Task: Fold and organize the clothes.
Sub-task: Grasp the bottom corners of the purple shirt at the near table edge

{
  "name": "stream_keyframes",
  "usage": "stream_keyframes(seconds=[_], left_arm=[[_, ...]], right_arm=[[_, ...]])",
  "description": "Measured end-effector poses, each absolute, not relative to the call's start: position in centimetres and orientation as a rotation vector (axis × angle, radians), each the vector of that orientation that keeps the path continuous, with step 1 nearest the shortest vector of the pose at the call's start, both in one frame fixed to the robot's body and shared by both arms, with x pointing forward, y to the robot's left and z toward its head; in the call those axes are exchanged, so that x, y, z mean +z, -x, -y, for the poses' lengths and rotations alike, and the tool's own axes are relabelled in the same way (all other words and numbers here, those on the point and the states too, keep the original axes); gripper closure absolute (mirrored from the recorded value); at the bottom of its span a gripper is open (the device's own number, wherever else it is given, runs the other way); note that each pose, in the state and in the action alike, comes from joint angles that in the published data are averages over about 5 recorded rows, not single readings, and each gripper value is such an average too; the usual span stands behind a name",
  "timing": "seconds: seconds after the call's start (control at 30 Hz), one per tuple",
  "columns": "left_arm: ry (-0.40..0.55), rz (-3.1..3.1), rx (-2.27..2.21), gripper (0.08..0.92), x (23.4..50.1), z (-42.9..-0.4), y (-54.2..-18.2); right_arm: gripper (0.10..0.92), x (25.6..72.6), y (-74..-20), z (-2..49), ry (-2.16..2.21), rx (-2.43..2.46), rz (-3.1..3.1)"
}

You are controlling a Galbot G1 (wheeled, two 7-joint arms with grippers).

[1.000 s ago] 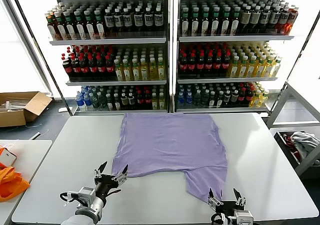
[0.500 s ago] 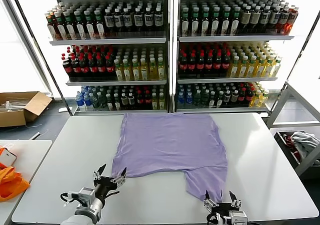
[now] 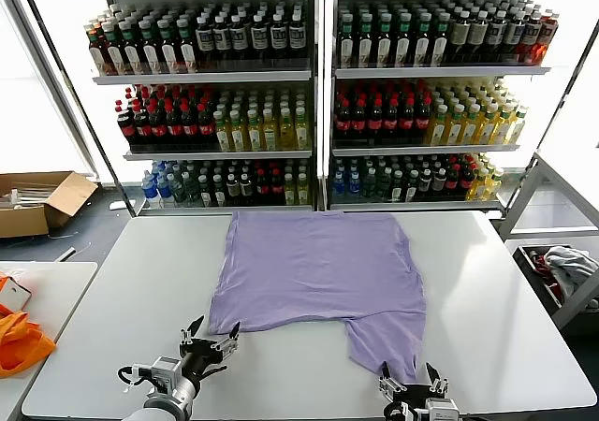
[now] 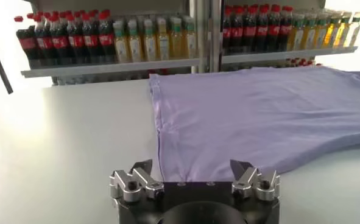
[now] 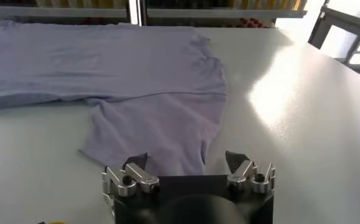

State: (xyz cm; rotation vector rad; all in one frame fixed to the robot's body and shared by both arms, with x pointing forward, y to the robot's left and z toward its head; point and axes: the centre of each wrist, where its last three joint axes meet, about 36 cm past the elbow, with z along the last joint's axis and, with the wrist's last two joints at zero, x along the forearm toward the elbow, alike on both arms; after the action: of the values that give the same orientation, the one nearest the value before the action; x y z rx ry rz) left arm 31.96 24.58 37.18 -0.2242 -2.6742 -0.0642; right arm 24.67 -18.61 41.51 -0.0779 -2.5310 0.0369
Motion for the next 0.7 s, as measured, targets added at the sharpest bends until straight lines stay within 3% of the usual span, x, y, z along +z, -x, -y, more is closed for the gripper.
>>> stream_keyframes(seconds=[0.53,0.7], left_arm=[[0.262,2.637,-0.068,0.808,36.86,-24.0,-31.31],[0.269,2.641,-0.067,0.901,36.99,-23.94,-31.59]], right_arm=[[0.837,40.85,-24.91,19.0,0.051,0.022,2.55],[0.902,41.62,-25.3,19.19,0.04,0.004,2.583]])
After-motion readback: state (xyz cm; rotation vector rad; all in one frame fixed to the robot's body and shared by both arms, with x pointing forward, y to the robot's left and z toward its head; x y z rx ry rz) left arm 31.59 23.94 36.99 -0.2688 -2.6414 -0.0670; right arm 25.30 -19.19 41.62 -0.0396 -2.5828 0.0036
